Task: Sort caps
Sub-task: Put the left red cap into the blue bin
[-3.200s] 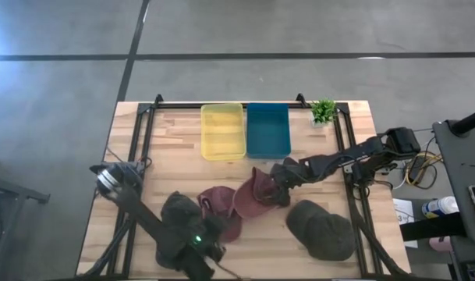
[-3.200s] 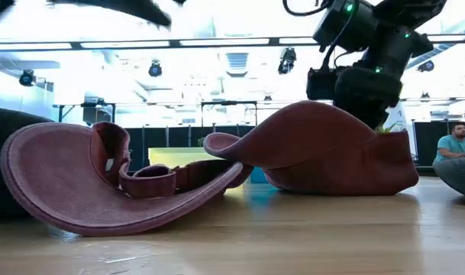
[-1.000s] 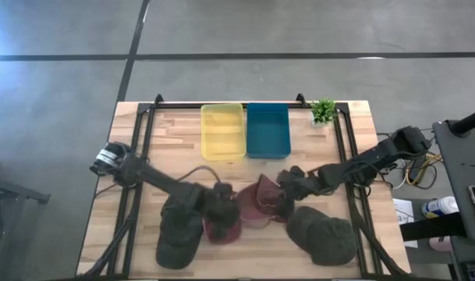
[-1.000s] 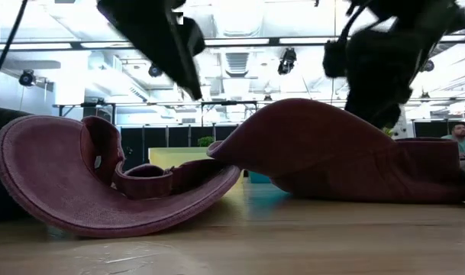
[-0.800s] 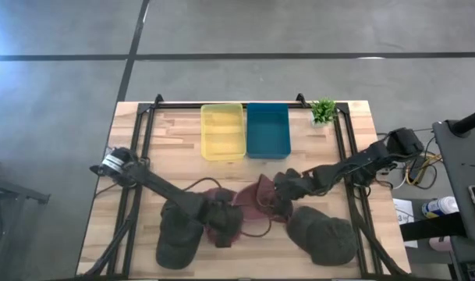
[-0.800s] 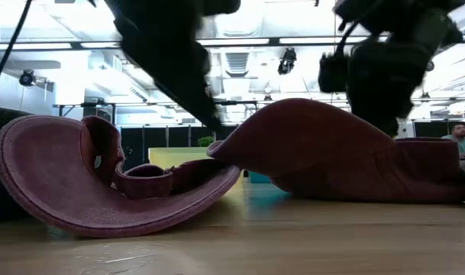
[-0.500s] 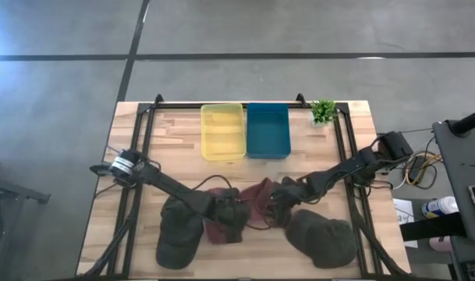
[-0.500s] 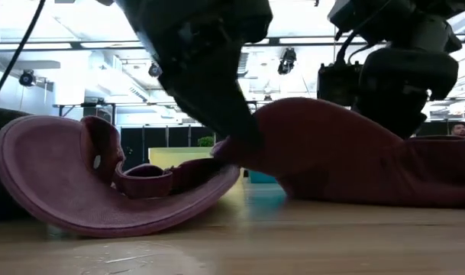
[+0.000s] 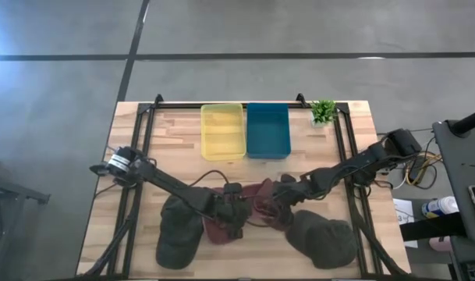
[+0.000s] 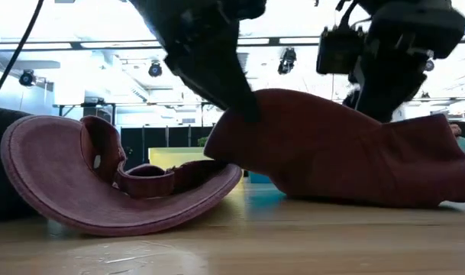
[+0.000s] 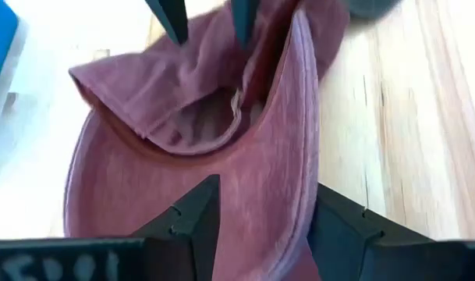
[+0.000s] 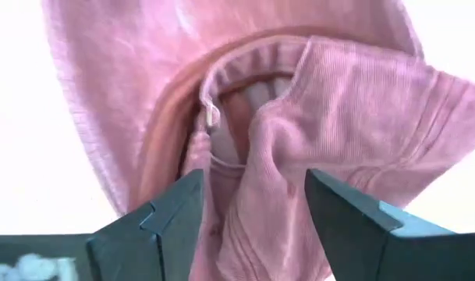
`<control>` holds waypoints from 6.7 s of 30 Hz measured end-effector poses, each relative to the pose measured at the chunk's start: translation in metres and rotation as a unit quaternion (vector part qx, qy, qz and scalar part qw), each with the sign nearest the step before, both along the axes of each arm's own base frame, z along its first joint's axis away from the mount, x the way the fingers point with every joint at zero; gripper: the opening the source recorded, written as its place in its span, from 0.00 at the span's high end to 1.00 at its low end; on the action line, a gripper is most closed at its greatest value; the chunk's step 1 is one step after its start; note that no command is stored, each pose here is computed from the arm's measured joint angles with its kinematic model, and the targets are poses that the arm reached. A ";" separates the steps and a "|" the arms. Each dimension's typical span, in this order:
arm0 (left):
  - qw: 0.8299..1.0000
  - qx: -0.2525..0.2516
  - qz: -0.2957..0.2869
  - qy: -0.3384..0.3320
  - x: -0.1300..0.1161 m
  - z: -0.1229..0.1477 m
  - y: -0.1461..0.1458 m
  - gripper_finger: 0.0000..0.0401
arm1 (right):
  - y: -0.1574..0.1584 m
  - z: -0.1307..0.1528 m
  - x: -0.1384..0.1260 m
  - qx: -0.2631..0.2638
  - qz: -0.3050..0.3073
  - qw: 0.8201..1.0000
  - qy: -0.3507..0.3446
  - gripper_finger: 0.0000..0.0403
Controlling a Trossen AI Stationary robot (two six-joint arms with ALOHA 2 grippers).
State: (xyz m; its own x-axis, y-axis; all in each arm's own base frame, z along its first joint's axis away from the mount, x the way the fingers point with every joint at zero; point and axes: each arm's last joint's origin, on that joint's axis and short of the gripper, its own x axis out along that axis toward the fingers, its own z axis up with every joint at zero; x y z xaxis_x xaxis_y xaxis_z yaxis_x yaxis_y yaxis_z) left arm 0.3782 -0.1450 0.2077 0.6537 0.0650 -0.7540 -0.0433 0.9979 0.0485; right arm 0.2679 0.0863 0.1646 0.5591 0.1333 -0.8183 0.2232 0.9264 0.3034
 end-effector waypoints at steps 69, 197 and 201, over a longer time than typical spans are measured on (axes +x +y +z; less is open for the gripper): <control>0.987 0.138 -0.076 0.031 0.019 -0.017 -0.010 0.59 | 0.061 -0.009 -0.022 -0.008 0.031 0.999 -0.018 0.46; 0.965 -0.160 0.065 -0.196 -0.080 0.181 0.075 0.99 | 0.006 0.139 -0.091 -0.247 0.012 0.951 -0.185 0.46; 0.961 -0.165 0.072 -0.210 -0.088 0.189 0.078 0.99 | -0.002 0.149 -0.093 -0.244 0.000 0.946 -0.214 0.46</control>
